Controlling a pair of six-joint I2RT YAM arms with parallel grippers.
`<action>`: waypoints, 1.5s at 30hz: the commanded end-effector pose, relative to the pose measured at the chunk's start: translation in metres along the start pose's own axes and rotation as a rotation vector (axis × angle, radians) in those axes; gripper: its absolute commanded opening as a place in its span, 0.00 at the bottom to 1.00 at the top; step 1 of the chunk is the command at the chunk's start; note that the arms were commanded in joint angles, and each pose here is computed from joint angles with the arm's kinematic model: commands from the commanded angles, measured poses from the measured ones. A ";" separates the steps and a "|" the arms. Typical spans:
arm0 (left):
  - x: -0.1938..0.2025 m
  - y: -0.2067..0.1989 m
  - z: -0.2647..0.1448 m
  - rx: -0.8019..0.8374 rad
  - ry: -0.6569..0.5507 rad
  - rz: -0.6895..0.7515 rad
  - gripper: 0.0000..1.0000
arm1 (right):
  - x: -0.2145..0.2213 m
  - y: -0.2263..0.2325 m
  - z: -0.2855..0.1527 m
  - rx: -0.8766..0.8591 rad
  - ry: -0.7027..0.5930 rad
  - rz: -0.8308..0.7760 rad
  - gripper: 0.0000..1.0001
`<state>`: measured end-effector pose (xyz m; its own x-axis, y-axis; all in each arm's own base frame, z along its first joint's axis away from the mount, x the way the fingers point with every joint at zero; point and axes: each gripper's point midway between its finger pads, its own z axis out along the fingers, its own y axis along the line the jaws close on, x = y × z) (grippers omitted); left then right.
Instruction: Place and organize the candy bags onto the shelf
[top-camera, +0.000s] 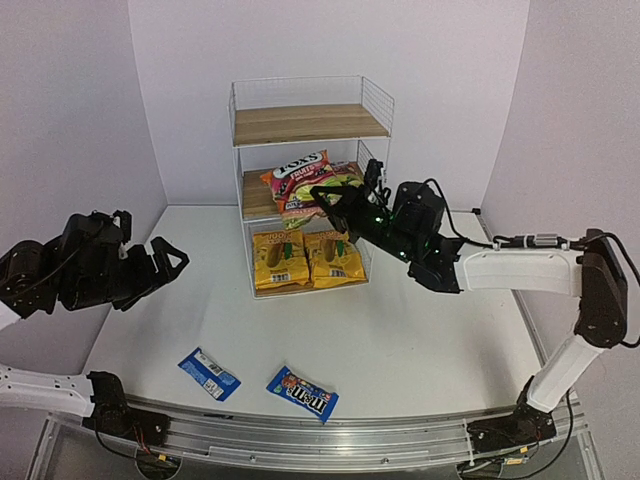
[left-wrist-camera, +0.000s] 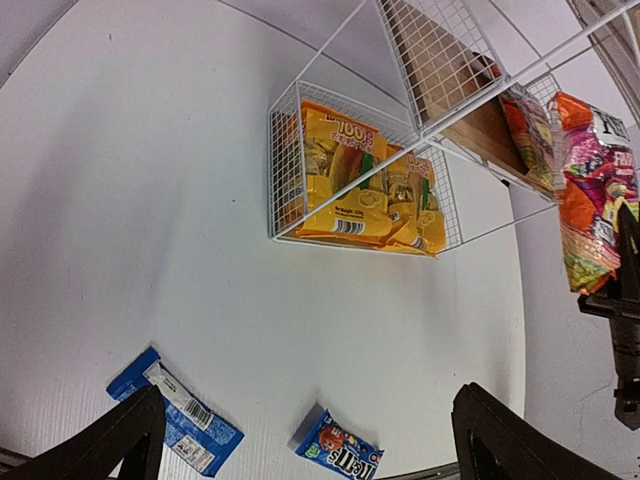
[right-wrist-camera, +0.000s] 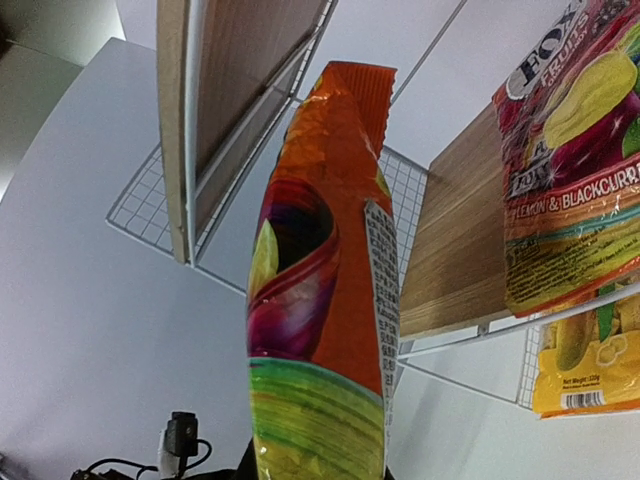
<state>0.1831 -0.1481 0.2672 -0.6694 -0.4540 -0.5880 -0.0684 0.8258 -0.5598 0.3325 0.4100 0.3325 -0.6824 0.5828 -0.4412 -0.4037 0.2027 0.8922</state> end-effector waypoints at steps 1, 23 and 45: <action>-0.004 0.004 -0.009 0.029 -0.019 -0.024 1.00 | -0.026 0.017 0.020 -0.012 -0.141 -0.053 0.00; 0.008 -0.001 -0.011 0.110 0.030 -0.015 1.00 | -0.012 0.017 0.093 0.090 -0.287 -0.208 0.00; 0.004 0.003 -0.010 0.080 0.006 0.021 1.00 | -0.006 -0.005 0.134 0.223 -0.273 -0.363 0.06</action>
<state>0.1700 -0.1467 0.2623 -0.6968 -0.4321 -0.5726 -0.0056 0.8015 -0.5980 0.4169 0.5086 0.3204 -0.3734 0.6078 -0.7008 -0.4024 0.5745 0.7127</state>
